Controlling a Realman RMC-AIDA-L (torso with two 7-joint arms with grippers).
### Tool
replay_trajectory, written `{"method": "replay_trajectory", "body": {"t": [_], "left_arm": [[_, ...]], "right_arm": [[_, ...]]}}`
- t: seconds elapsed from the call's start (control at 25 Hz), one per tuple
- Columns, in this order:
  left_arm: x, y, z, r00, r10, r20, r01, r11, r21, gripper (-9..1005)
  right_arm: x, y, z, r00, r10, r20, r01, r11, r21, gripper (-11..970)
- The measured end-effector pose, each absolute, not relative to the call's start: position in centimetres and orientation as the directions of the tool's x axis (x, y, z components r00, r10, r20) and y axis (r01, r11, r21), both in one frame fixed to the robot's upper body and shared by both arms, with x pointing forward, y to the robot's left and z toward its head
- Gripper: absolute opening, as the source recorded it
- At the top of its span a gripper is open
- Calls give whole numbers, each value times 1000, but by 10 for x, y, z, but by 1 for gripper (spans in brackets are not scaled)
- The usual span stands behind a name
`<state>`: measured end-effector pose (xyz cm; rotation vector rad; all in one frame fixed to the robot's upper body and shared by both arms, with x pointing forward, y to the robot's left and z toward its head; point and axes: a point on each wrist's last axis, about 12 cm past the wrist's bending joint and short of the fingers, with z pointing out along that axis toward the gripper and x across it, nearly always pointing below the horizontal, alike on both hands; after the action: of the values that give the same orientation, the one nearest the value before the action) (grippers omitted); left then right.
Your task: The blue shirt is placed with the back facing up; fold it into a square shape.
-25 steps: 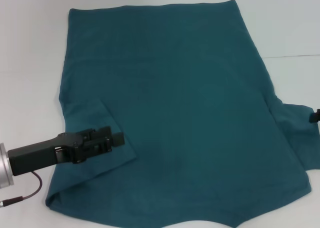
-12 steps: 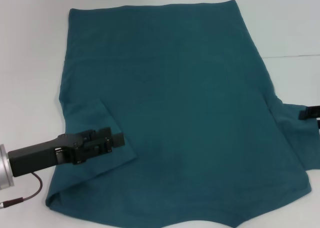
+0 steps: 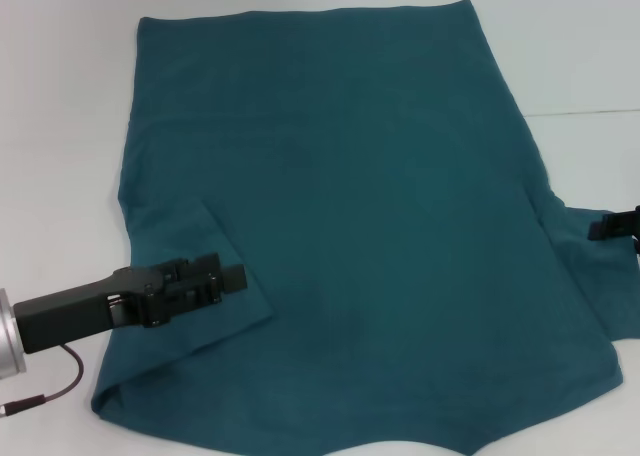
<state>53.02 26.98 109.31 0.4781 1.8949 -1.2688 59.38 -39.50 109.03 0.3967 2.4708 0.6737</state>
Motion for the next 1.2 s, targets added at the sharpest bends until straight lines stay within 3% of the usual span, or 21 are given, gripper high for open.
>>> {"method": "replay_trajectory", "body": {"t": [0.28,0.68,1.0,1.2], "left_arm": [[530,270,1093,-619,-115,-777,675,429,-601,694],[530,270,1093,-620,-116,-776,674,429,-602,692],[528,271,1090,-631,-125,-766,664,425,-616,693],[527,273,1089,-633,-133,-763,658,427,-620,693]], "right_arm": [[594,-393,1089,-813,400,-423,132,834,535,570],[593,-396,1091,-818,392,-420,130,839,529,112],[597,-404,1102,-814,367,-451,112,861,497,6],[605,-409,1122,-809,330,-487,82,883,462,5]]}}
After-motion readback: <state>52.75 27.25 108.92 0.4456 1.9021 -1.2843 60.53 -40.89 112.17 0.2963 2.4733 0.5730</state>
